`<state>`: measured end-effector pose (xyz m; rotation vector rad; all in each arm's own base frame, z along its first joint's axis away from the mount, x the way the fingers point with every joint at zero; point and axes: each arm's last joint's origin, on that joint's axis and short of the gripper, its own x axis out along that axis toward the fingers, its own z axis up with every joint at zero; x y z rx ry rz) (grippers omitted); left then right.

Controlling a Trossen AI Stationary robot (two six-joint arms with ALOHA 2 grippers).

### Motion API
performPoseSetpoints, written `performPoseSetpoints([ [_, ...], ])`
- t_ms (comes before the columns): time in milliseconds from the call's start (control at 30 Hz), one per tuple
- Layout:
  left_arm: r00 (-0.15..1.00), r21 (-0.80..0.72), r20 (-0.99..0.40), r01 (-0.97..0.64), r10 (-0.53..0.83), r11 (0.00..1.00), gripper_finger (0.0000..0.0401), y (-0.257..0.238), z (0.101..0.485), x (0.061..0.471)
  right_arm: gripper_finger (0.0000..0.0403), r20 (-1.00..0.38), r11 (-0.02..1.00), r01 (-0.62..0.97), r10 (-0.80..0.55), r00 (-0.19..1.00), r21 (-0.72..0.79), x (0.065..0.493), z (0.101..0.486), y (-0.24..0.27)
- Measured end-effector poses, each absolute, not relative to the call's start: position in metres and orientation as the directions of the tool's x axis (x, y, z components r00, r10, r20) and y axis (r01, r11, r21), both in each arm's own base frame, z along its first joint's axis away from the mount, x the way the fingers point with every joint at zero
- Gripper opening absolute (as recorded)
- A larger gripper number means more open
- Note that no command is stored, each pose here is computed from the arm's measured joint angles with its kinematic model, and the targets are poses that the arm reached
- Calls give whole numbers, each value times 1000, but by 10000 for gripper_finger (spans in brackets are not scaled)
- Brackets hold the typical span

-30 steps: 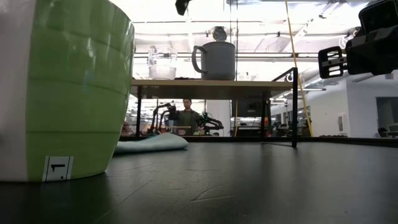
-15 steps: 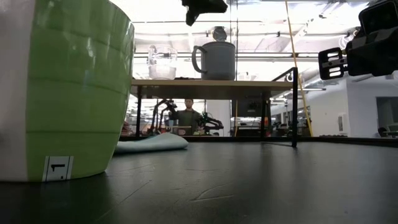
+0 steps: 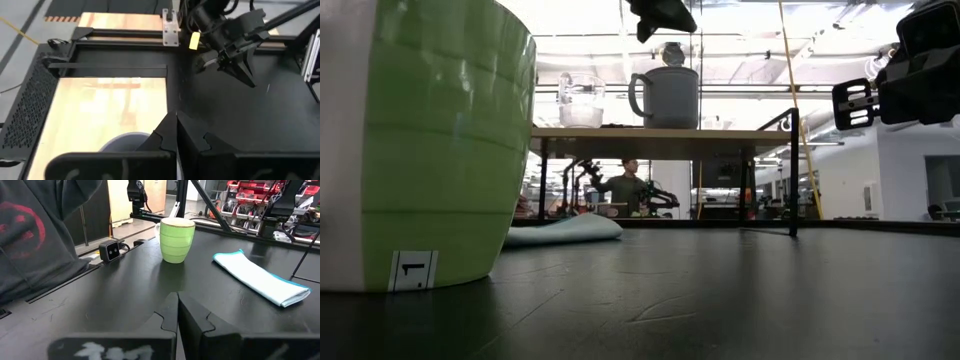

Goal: Stack small to large cups/mugs on shelf
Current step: Put the gray mug on the shelf

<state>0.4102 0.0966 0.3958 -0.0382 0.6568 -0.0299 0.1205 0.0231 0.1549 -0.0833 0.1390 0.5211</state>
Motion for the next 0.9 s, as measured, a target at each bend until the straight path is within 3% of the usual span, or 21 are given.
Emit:
performPoseSetpoints([
  [433, 689, -11, -725, -7, -3, 1000, 8, 95, 385, 418, 0, -168, 866, -499, 490, 856, -18, 120, 153, 23],
  [900, 631, 52, -776, 38, 17, 998, 135, 80, 381, 416, 0, -174, 866, -500, 490, 854, -18, 120, 153, 23],
])
